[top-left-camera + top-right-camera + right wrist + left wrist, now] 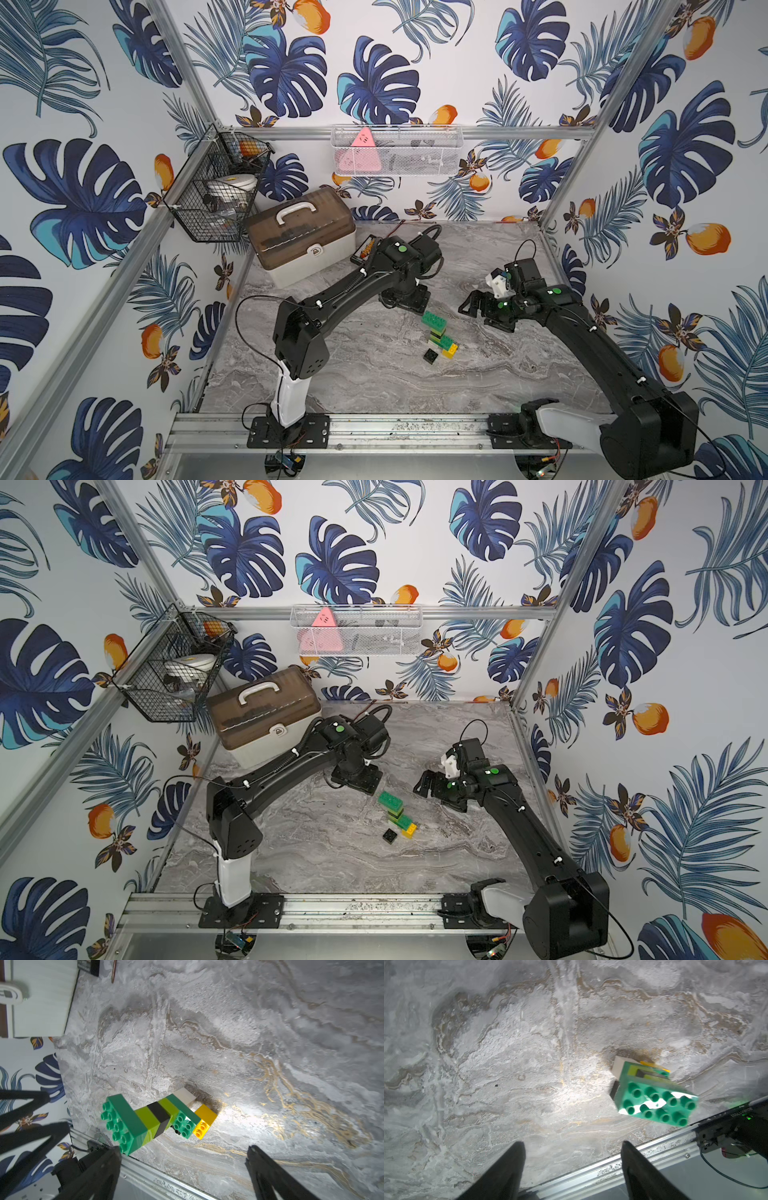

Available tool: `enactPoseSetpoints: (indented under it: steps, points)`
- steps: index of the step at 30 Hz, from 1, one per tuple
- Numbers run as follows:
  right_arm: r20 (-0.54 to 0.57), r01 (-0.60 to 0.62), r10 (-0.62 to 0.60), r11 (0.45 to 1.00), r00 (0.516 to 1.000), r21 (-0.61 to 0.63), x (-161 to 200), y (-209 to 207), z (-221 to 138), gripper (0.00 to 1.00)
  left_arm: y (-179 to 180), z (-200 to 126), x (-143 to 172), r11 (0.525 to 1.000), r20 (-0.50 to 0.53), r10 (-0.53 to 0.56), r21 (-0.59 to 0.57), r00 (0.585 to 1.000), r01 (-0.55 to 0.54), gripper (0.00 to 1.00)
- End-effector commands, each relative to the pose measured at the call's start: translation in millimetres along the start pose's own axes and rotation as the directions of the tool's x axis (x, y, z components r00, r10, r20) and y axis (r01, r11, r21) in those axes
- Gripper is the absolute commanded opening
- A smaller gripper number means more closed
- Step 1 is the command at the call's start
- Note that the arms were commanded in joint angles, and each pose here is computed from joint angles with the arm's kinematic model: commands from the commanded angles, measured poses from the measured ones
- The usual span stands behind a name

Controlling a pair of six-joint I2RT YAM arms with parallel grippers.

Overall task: Assemble a giraffe with lego
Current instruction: Adjust the lego brick from the lego brick.

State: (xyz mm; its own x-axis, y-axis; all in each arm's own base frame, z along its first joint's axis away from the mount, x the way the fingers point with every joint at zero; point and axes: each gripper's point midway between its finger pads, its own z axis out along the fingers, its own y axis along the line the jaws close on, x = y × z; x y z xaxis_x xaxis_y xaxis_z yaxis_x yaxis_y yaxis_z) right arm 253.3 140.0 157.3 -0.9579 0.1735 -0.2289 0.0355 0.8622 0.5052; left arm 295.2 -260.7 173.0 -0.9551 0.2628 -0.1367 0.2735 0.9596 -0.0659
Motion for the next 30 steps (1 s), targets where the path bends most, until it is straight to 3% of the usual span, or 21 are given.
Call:
enactPoseSetpoints:
  steps: [1, 8, 30]
  points:
    - [-0.013, 0.033, -0.034, 0.998, 0.999, -0.054, 4, 26, 6, 0.95, 19, 6, -3, 0.995, 0.033, -0.095, 0.03, 0.995, 0.094, 0.78]
    - [-0.053, 0.092, -0.094, 0.995, 0.994, -0.04, 17, 43, 22, 0.93, 47, 13, 6, 0.987, 0.026, -0.154, 0.041, 0.988, 0.153, 0.78]
    - [-0.115, 0.069, -0.064, 0.997, 0.991, 0.039, 28, 21, 46, 0.71, 44, 12, 9, 0.988, 0.023, -0.141, 0.069, 0.99, 0.139, 0.78]
